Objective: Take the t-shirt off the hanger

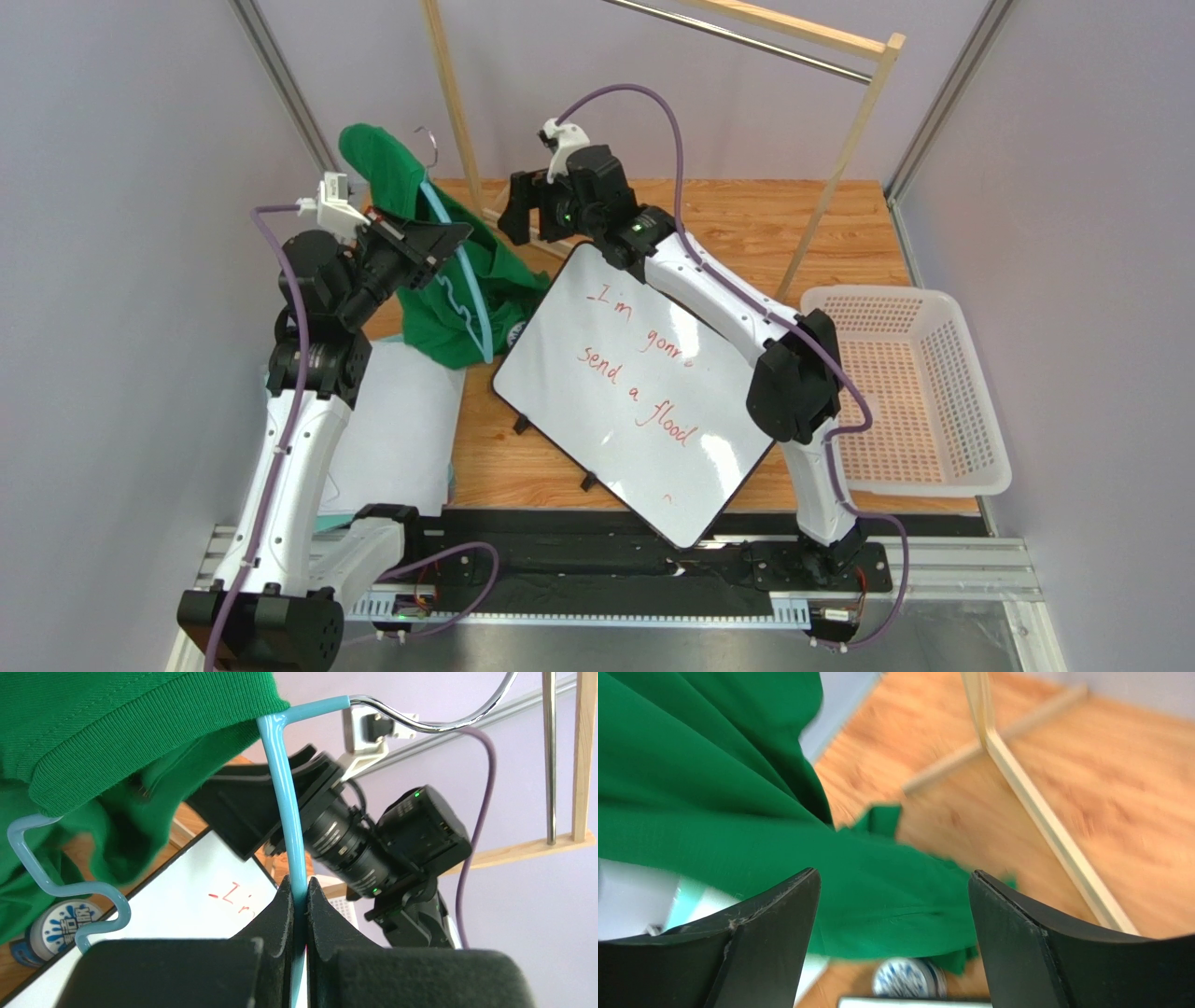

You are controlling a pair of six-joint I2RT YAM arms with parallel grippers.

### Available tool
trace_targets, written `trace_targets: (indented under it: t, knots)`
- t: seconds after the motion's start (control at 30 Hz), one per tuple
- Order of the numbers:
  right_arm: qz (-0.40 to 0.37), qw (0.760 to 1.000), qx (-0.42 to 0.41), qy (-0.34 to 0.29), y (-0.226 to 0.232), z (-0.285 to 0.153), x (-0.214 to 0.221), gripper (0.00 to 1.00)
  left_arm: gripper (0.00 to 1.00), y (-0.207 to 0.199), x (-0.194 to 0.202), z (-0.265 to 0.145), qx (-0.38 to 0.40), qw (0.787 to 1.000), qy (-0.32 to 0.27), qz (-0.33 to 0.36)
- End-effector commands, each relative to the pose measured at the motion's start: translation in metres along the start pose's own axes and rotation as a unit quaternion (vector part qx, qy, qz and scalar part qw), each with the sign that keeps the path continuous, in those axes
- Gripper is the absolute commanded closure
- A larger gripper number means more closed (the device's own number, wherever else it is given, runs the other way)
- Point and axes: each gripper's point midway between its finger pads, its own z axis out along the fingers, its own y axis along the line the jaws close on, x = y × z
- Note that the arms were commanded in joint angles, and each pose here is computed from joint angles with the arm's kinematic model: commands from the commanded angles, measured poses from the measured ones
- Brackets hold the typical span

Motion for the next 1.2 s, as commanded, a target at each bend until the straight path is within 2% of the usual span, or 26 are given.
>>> trace_targets:
  t: [0.0,0.07,0.1,0.13,0.23,0.27,0.4,0.67,0.87,1.17]
  knots:
    - [-0.033,0.999,0.020,0.001,0.008,-0.048,-0.023,0.16,1.00,-0.050,-0.032,-0.007,0.069,0.996,-0.048,0.013]
    - [-0.032,0.999,0.035,0.014,0.001,-0.058,-0.012,0.16,1.00,-0.050,-0.035,-0.006,0.061,0.997,-0.054,0.010]
    - [-0.034,0.999,0.032,0.003,0.007,-0.073,-0.022,0.16,1.00,-0.047,-0.035,-0.005,0.056,0.997,-0.052,0.009]
    - [-0.033,0.999,0.035,0.015,0.004,-0.076,-0.010,0.17,1.00,-0.046,-0.035,-0.005,0.055,0.997,-0.053,0.011]
    - [-0.040,0.999,0.023,0.001,0.016,-0.104,-0.019,0.17,1.00,-0.043,-0.034,-0.005,0.050,0.997,-0.052,0.007]
    - [-0.040,0.999,0.022,0.018,0.015,-0.107,-0.004,0.17,1.00,-0.042,-0.033,-0.004,0.050,0.997,-0.053,0.006]
    - [-0.046,0.998,-0.020,0.025,0.038,-0.132,0.010,0.17,1.00,-0.042,-0.034,-0.005,0.058,0.996,-0.062,-0.006]
    - [-0.065,0.987,-0.148,0.011,0.111,-0.178,0.012,0.21,1.00,-0.045,-0.028,0.003,0.077,0.996,-0.042,-0.007]
    - [-0.056,0.979,-0.194,0.021,0.142,-0.186,0.014,0.24,1.00,-0.055,-0.021,0.001,0.084,0.994,-0.050,0.042]
    - [-0.085,0.975,-0.199,0.046,0.159,-0.169,0.028,0.31,1.00,-0.068,0.001,-0.002,0.105,0.992,-0.024,0.060]
